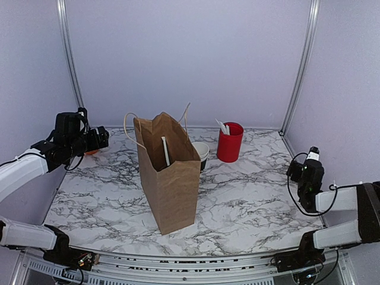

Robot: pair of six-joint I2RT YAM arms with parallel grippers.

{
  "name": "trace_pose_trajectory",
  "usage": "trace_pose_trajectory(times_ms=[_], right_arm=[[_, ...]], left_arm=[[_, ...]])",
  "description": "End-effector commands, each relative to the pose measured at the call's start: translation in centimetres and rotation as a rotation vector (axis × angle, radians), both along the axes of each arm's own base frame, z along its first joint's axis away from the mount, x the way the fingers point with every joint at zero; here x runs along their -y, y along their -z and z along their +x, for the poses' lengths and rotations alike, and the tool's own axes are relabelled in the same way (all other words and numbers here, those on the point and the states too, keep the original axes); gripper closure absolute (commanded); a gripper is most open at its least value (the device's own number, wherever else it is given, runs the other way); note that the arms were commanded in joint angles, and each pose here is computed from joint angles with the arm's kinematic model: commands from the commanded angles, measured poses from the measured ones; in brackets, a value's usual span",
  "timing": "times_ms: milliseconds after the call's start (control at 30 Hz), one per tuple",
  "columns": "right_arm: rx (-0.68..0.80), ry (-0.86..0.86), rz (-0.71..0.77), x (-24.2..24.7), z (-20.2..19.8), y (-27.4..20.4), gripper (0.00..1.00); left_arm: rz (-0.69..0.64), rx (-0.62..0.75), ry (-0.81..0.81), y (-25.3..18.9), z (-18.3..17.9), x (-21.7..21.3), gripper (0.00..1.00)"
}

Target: Pack the takeout coffee

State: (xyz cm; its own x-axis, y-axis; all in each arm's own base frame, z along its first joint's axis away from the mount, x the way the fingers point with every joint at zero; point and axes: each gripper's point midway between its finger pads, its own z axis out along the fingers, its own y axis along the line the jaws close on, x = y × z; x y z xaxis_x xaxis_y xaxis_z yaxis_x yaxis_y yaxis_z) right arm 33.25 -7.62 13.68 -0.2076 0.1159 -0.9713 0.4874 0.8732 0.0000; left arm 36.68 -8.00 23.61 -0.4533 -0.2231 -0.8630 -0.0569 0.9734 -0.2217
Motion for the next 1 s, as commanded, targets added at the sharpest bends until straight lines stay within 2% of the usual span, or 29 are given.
trace_pose_trajectory(times_ms=[0, 100, 200, 333, 467, 533, 600, 733, 800, 967], right_arm=[[0.24, -0.039, -0.041, -0.3, 0.3, -3.4, 0.0], [0.271, -0.087, -0.078, -1.0, 0.2, -3.5, 0.0], [0.294, -0.152, -0.081, -2.1, 0.2, -3.2, 0.0], [0.373, -0.192, -0.124, -2.8, -0.7, -3.7, 0.0], [0.345, -0.236, -0.158, -3.9, 0.8, -3.2, 0.0], [0.245, -0.261, -0.143, -4.5, 2.5, -1.7, 0.0], [0.213, -0.251, -0.166, -4.5, 3.7, -1.3, 0.0], [0.216, -0.245, -0.167, -4.6, 3.7, -1.4, 0.0], [0.198, -0.245, -0.159, -4.6, 3.7, -1.1, 0.0], [0.205, -0.247, -0.16, -4.6, 3.8, -1.2, 0.0]], left_arm=[[0.069, 0.079, -0.015, -0.4, 0.0, -1.1, 0.01], [0.096, 0.136, 0.039, -0.4, -0.2, -0.5, 0.01], [0.124, 0.126, 0.037, 1.6, -0.3, -0.9, 0.01], [0.198, 0.106, -0.028, 3.7, 0.0, -2.5, 0.01], [0.28, 0.08, -0.161, 5.6, 0.1, -5.6, 0.01], [0.297, 0.087, -0.223, 6.6, -0.3, -7.1, 0.01], [0.298, 0.121, -0.277, 7.1, -0.5, -8.5, 0.01], [0.34, 0.13, -0.372, 9.2, -0.7, -11.5, 0.01], [0.315, 0.128, -0.422, 10.3, -0.6, -12.8, 0.01], [0.319, 0.232, -0.331, 9.7, 1.0, -11.9, 0.01]])
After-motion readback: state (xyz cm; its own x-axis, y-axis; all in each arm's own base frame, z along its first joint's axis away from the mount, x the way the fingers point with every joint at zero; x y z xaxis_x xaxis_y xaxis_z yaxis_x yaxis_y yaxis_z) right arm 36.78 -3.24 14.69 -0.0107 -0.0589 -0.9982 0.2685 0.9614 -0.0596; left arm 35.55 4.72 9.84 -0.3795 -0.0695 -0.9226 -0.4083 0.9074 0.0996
